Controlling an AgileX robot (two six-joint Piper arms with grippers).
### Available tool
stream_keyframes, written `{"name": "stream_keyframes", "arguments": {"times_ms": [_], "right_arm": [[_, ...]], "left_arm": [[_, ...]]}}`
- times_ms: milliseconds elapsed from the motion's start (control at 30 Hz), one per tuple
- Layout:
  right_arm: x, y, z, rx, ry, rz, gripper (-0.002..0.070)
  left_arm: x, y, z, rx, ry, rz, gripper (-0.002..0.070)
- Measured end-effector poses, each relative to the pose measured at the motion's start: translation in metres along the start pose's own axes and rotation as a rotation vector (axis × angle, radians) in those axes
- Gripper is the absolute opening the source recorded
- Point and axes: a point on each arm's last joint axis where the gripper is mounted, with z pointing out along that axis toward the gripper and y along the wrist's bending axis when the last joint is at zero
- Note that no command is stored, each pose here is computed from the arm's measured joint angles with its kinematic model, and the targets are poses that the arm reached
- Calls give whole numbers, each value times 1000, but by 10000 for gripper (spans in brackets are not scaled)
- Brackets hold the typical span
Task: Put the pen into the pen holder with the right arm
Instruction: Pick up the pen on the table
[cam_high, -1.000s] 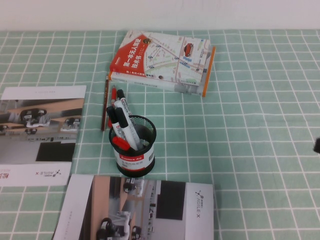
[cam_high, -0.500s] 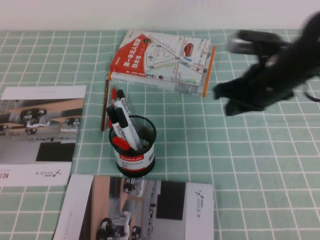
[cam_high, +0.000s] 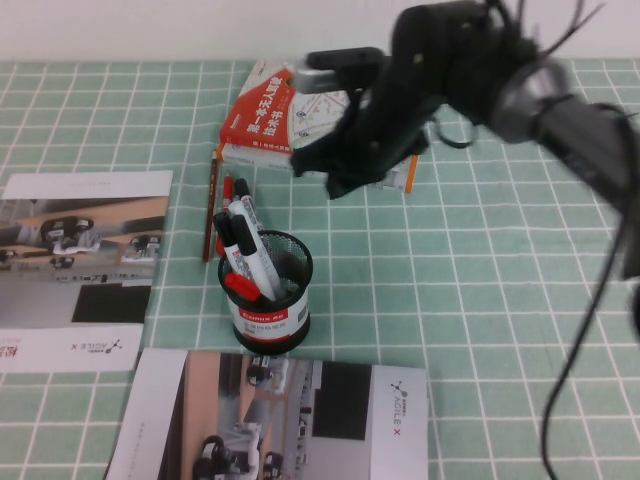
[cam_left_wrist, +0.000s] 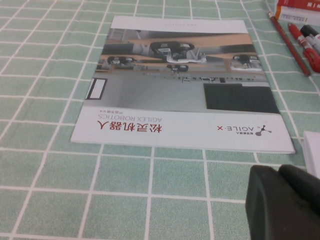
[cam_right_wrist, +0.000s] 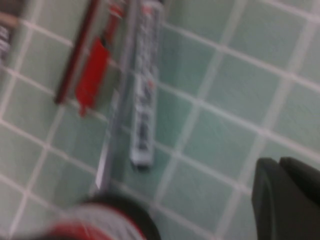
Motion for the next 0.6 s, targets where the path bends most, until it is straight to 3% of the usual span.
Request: {"name": "stream_keyframes", "arguments": {"times_ms": [200,433,600], "right_arm": [[-13,21,27,-23,-50,-91,17],[-16,40,56,-46,-101,-144,237],[-16,46,68,-56,-144,-156,297]], "left_arm": [[0,0,0,0,0,0,-4],[0,0,0,0,0,0,-4],[0,0,0,0,0,0,-4]]}}
